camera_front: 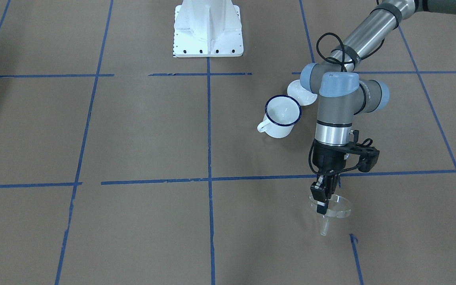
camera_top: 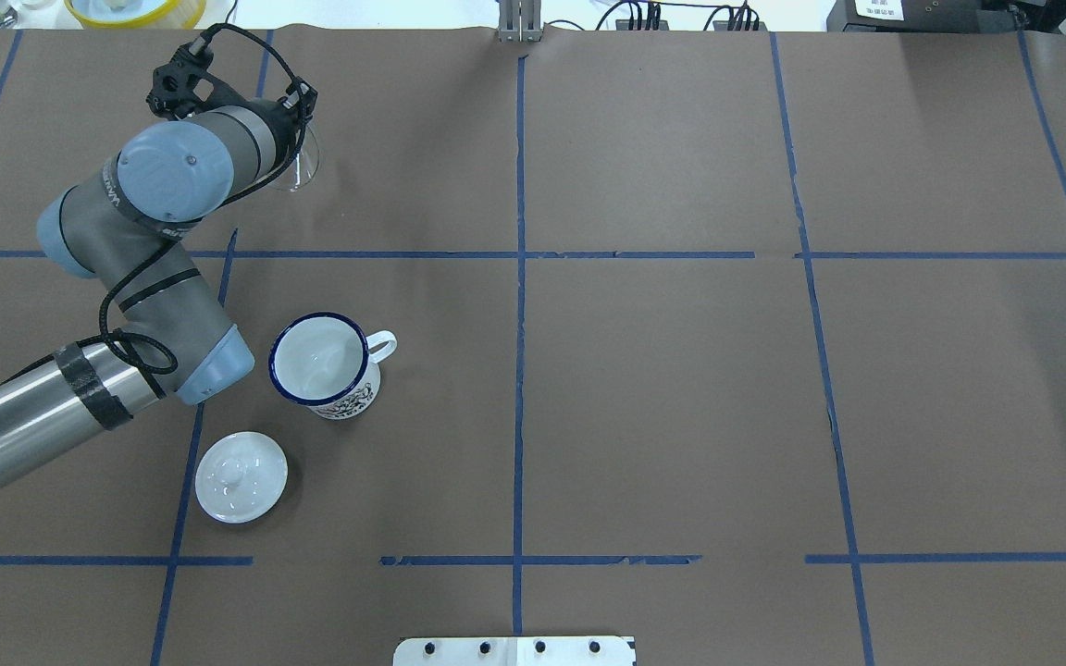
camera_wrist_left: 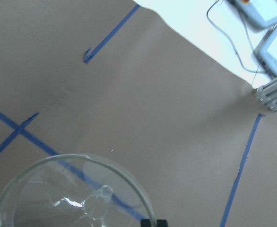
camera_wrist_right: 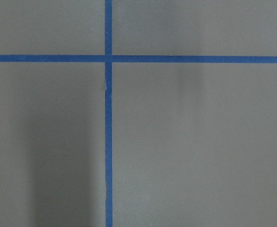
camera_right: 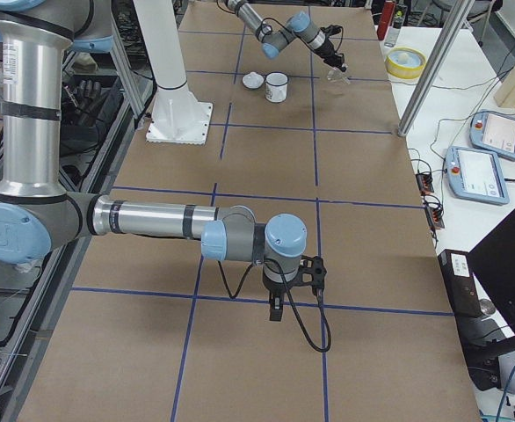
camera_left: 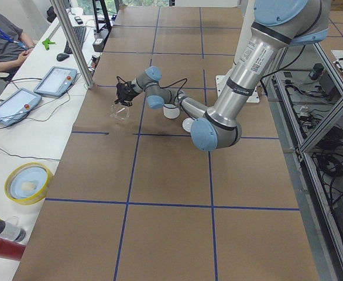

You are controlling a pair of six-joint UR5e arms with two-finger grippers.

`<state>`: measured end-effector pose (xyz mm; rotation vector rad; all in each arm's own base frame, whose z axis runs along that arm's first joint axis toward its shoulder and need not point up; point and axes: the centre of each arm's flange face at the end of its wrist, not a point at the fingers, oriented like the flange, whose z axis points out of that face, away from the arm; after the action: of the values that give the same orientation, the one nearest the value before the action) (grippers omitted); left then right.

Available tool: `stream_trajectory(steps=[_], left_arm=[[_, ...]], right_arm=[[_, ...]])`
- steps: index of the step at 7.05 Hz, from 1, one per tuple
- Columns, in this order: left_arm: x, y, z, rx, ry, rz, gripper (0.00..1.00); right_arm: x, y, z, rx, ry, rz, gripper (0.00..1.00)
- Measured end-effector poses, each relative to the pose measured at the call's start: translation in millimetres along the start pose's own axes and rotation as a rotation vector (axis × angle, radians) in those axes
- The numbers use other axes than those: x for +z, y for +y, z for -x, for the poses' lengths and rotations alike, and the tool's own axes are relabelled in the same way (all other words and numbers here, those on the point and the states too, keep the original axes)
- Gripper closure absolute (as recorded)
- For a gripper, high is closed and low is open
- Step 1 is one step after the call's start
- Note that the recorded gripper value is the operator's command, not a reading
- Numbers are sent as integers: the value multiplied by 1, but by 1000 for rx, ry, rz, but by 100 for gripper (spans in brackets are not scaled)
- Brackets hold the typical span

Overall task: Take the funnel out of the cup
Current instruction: 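Carry the funnel farther from the robot and set it down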

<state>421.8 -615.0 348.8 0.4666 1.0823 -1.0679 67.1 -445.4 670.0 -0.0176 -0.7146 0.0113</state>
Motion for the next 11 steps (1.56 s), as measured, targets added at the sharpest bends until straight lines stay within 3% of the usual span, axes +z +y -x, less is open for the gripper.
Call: stream_trajectory(steps=[1, 2, 3, 4, 6, 8, 11], left_arm=[[9, 0, 9, -6, -10, -10, 88], [14, 1, 16, -5, -21, -14, 69], [17, 2, 20, -2, -28, -15, 40], [18, 3, 22, 2, -31, -15, 0], [15, 3, 21, 19, -26, -12, 0], [-11, -5, 12, 87, 13, 21, 0], [-119, -40, 92, 332, 27, 212, 0]], right_arm=[[0, 0, 0, 0, 0, 0, 0], [0, 0, 0, 0, 0, 0, 0], [0, 0, 0, 0, 0, 0, 0], [0, 0, 0, 0, 0, 0, 0], [0, 0, 0, 0, 0, 0, 0], [0, 0, 0, 0, 0, 0, 0], [0, 0, 0, 0, 0, 0, 0]])
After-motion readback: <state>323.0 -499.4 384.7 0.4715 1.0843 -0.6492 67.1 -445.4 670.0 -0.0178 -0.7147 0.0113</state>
